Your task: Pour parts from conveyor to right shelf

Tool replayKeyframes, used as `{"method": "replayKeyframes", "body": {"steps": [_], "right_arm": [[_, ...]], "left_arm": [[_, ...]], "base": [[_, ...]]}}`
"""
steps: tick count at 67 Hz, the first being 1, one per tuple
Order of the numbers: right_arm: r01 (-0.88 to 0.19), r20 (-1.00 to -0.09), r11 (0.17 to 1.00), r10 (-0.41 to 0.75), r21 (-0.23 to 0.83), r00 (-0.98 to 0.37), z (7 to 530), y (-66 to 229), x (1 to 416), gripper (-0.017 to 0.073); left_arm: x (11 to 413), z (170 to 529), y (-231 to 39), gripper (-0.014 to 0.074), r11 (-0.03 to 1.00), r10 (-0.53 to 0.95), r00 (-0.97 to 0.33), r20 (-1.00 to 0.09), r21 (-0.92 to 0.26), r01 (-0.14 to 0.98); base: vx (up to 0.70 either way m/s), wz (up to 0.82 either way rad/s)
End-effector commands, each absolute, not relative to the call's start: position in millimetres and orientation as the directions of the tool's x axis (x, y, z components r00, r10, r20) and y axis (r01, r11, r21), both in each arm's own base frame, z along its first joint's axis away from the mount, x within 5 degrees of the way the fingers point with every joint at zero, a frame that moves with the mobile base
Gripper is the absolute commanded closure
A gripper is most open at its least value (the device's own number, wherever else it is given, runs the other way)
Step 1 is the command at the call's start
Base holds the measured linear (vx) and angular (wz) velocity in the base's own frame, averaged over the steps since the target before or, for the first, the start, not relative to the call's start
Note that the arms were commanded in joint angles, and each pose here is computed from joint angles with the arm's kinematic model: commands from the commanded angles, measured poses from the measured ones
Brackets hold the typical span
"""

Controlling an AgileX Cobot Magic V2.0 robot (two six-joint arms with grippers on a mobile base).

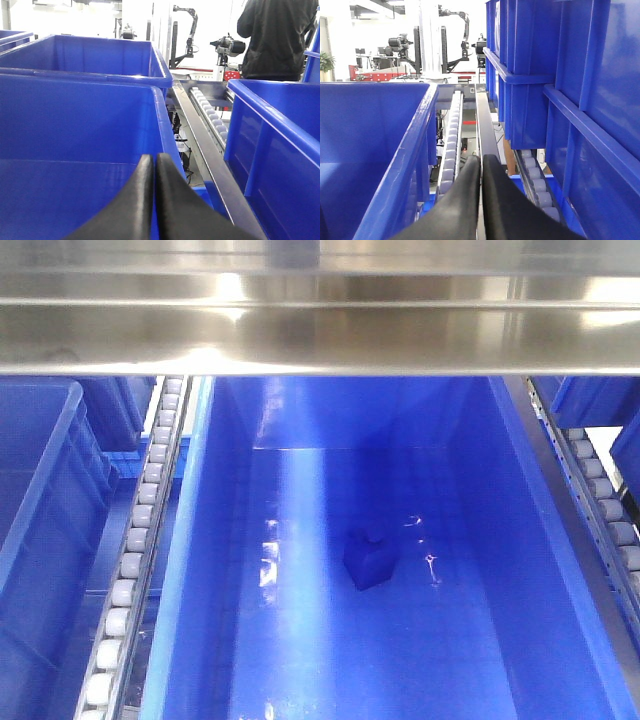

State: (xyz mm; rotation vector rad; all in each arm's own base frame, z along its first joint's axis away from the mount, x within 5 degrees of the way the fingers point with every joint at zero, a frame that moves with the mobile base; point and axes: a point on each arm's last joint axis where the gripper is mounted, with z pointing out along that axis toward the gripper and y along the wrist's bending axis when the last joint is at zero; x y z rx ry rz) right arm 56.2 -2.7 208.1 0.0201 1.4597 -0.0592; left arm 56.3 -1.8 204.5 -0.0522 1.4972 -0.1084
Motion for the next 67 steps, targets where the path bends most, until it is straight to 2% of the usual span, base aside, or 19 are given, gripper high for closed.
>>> {"method": "replayKeyframes", "body": {"steps": [1,67], "right_arm": [[0.057,-0.984,0.998,-0.042,-0.033,0.172,208.7,-2.6,55.5,0.0568],[0.057,-0.984,0.998,-0.042,-0.033,0.172,208.7,-2.6,55.5,0.0568]], "left_arm": [[55.9,203.1,-2.1,0.06,0.992,-0.123,0.13,-0.984,-0.117,0.052],[55.9,203.1,-2.1,0.06,0.992,-0.123,0.13,-0.984,-0.117,0.052]], "base": [[0.0,0.0],[0.0,0.0]]}}
